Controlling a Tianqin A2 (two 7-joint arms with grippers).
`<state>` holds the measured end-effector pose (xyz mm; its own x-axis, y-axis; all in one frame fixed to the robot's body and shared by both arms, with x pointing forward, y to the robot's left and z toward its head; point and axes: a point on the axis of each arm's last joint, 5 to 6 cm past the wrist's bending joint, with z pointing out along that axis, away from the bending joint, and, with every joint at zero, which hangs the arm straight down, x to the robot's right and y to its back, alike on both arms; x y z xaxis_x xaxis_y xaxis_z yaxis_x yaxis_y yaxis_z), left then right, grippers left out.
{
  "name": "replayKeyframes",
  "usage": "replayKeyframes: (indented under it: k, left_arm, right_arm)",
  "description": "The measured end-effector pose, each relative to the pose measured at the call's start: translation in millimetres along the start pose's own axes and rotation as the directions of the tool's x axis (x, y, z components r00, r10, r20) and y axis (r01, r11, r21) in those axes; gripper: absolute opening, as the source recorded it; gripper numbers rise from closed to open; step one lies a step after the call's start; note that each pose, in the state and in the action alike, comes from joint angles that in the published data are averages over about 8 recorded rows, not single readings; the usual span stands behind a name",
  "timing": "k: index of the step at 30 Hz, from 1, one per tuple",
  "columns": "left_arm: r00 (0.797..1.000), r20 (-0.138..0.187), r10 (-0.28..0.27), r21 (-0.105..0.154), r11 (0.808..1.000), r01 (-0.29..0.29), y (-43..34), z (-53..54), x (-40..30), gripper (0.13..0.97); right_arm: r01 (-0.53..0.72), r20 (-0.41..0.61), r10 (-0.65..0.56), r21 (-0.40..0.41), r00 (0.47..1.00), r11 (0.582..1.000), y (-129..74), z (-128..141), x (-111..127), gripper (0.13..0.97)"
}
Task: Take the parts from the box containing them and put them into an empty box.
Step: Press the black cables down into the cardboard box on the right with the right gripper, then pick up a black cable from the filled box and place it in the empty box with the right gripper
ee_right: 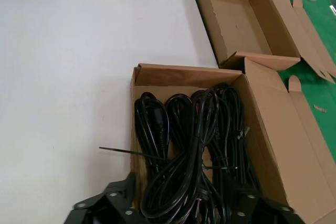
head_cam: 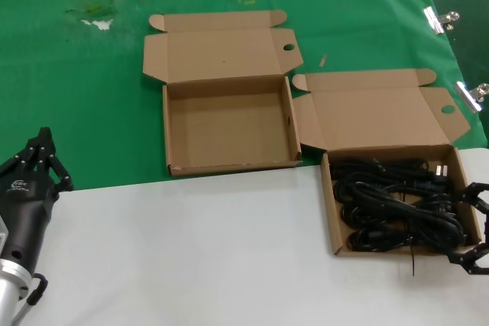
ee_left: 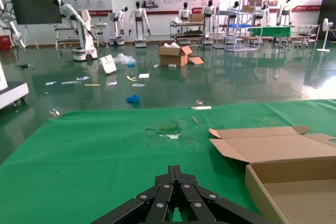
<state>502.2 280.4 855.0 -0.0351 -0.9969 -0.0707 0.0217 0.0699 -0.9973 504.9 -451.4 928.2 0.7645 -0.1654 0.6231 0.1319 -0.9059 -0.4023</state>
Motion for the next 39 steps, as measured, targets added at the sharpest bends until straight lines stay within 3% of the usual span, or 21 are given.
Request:
replayKeyframes:
  k: [14, 23, 32, 39]
  left_arm:
    - [1.0, 0.0, 0.0, 0.0, 1.0, 0.0, 0.0, 0.0, 0.0, 0.14]
    - [1.0, 0.0, 0.0, 0.0, 1.0, 0.0, 0.0, 0.0, 0.0, 0.14]
    - [1.0, 0.0, 0.0, 0.0, 1.0, 0.0, 0.0, 0.0, 0.0, 0.14]
    - [1.0, 0.0, 0.0, 0.0, 1.0, 0.0, 0.0, 0.0, 0.0, 0.14]
  right_arm:
    - [0.009, -0.006, -0.009, -0.004, 1.0, 1.0, 2, 4, 2, 0.376]
    - [0.018, -0.018, -0.018, -0.005, 1.0, 1.0, 1, 6, 3, 0.231]
    - [0.034, -0.052, -0.034, -0.006, 0.998, 0.999, -4, 3, 13, 0.17]
    - [0.051, -0.117, -0.049, 0.012, 0.992, 0.999, -17, -9, 33, 0.17]
